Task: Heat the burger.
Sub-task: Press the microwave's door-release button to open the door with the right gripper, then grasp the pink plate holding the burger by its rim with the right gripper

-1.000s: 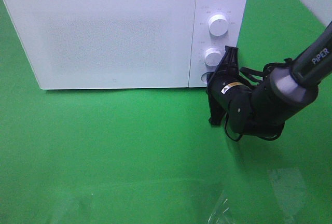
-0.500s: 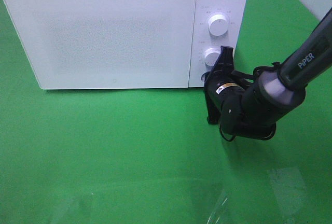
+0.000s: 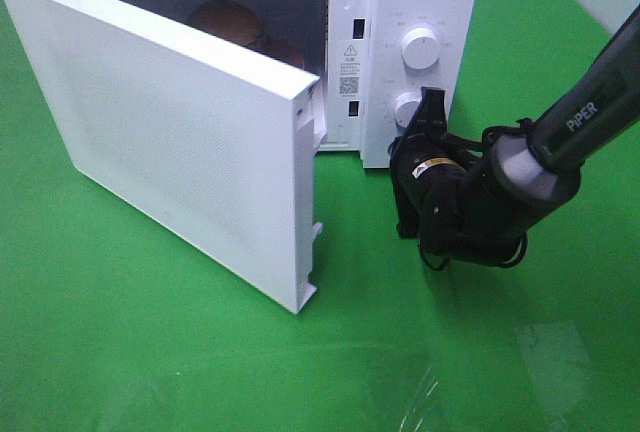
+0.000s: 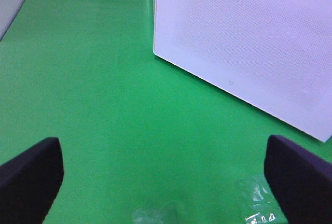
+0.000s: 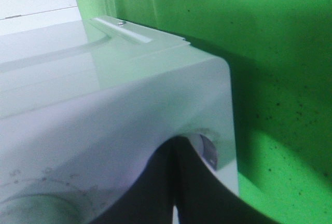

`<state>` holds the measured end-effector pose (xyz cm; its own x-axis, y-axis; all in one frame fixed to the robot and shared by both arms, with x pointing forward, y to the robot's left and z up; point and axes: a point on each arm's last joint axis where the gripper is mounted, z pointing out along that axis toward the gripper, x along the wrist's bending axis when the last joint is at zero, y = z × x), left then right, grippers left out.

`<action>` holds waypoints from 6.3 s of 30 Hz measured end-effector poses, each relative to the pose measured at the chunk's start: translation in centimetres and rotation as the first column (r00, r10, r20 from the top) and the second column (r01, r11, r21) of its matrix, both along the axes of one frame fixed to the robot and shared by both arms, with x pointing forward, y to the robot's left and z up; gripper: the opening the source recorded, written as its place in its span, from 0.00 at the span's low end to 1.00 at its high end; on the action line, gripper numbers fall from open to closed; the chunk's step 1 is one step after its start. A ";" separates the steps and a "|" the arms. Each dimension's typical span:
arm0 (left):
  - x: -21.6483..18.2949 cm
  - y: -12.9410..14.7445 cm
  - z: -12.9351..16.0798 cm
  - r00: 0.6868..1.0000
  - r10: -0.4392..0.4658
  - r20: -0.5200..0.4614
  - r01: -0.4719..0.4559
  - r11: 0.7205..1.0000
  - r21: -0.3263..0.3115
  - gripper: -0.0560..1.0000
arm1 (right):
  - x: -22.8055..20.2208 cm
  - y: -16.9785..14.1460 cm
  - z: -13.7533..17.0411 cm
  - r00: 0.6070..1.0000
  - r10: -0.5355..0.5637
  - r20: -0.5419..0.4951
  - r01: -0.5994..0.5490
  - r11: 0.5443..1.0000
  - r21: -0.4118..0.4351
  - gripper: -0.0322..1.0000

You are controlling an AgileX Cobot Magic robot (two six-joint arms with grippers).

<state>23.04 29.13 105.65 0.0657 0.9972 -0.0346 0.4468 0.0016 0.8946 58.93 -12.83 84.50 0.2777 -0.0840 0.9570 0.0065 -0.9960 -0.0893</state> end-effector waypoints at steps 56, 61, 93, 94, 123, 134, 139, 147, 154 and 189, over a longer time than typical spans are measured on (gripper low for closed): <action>0.0 0.0 0.0 1.000 0.000 0.001 0.000 1.000 0.000 0.97 | -7.1 -1.0 9.9 0.628 0.561 -0.539 -0.771 0.355 -0.529 0.04; 0.0 0.0 0.0 1.000 0.000 0.001 0.000 1.000 0.000 0.97 | -7.5 -0.6 10.4 0.482 0.595 -0.643 -0.846 0.126 -0.518 0.04; 0.0 0.0 0.0 1.000 0.000 0.001 0.000 1.000 0.000 0.97 | -7.0 -0.3 12.6 0.096 0.199 -0.975 0.360 -0.920 -0.153 0.25; 0.0 0.0 0.0 1.000 0.000 0.001 0.000 1.000 0.000 0.97 | -6.9 0.0 12.7 0.132 0.187 -0.973 0.409 -0.905 -0.118 0.35; 0.0 0.0 0.0 1.000 0.000 0.001 0.000 1.000 0.000 0.97 | -2.9 7.1 15.7 0.420 0.339 -0.841 0.503 -0.859 -0.095 0.82; 0.0 0.0 0.0 1.000 0.000 0.001 0.000 1.000 0.000 0.97 | -0.6 10.1 13.4 0.405 0.353 -0.843 0.513 -0.851 -0.110 0.81; 0.0 0.0 0.0 1.000 0.000 0.001 0.000 1.000 0.000 0.97 | 0.6 11.1 12.4 0.403 0.357 -0.843 0.503 -0.856 -0.122 0.81; 0.0 0.0 0.0 1.000 0.000 0.001 0.000 1.000 0.000 0.97 | 2.5 12.6 11.1 0.406 0.371 -0.835 0.489 -0.860 -0.144 0.80; 0.0 0.0 0.0 1.000 0.000 0.001 0.000 1.000 0.000 0.97 | 3.6 13.5 10.3 0.404 0.378 -0.833 0.477 -0.864 -0.161 0.79; 0.0 0.0 0.0 1.000 0.000 0.001 0.000 1.000 0.000 0.97 | 8.0 14.9 6.3 0.404 0.391 -0.827 0.394 -0.890 -0.229 0.78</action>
<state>23.04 29.13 105.66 0.0657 0.9972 -0.0346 0.4460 0.0016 0.8951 66.95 2.03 90.82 -0.7110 -0.0400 -0.7021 -0.3159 0.9101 0.2681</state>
